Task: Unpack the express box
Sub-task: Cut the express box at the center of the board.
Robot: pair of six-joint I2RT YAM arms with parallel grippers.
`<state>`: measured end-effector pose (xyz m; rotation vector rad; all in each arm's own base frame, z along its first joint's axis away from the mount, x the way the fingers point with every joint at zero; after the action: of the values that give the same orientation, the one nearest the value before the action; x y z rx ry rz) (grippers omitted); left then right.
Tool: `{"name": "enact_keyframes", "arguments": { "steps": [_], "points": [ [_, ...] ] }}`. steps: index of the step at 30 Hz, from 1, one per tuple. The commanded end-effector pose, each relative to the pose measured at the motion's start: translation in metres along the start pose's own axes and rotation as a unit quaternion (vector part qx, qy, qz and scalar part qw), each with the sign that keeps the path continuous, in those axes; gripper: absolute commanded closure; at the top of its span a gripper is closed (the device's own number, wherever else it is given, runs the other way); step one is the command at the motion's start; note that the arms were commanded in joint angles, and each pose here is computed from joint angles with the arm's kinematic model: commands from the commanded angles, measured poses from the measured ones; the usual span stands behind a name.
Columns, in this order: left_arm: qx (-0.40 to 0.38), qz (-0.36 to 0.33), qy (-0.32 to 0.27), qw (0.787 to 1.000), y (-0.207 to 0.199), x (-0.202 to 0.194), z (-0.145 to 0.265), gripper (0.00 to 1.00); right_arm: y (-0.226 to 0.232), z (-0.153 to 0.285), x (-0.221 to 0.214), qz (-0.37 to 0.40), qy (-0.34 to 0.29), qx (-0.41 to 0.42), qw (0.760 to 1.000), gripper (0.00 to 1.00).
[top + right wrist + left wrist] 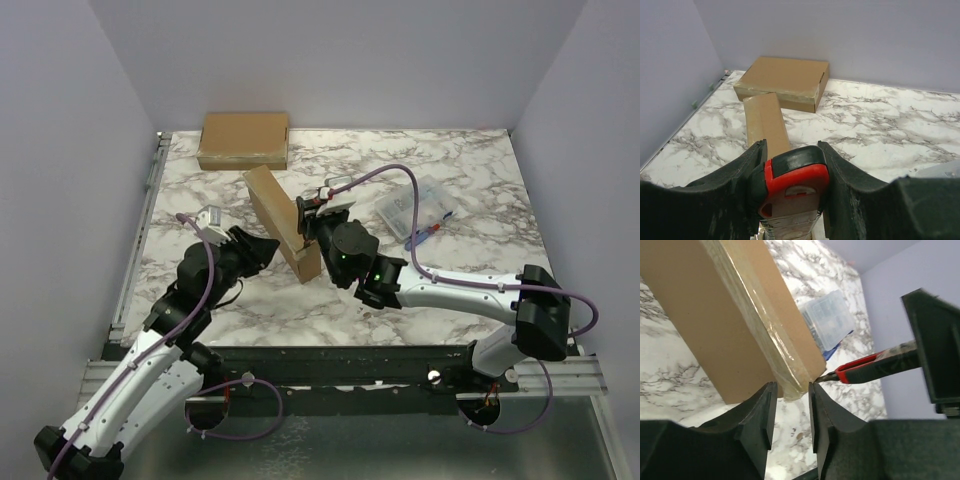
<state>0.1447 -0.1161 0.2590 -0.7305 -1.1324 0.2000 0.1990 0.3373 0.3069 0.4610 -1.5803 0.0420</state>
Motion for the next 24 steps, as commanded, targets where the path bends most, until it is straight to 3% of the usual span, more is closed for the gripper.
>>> {"name": "enact_keyframes", "arguments": {
  "steps": [1, 7, 24],
  "points": [
    [-0.014, -0.039, 0.044, 0.998, 0.008, -0.017, -0.012, 0.67, 0.008, -0.004, 0.011, -0.021, -0.016, -0.008, 1.0, 1.0],
    [-0.061, -0.024, 0.08, 0.995, 0.002, -0.026, -0.029, 0.77, 0.012, -0.006, 0.013, -0.018, -0.013, -0.004, 1.0, 1.0],
    [-0.095, 0.0, 0.072, 0.993, -0.014, -0.026, -0.052, 0.77, 0.035, 0.011, -0.001, -0.009, 0.004, 0.019, 1.0, 1.0]
  ]
}}
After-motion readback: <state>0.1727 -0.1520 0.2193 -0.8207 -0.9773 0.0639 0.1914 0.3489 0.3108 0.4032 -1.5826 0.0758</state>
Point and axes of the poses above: each gripper's point midway between its finger pads, its own z axis back along the fingers, its own y axis along the line the jaws close on, x = y × z, the point moved 10 cm from there along z, back along the fingers, and after that the axes turned 9 degrees about -z, right-handed, at the moved point
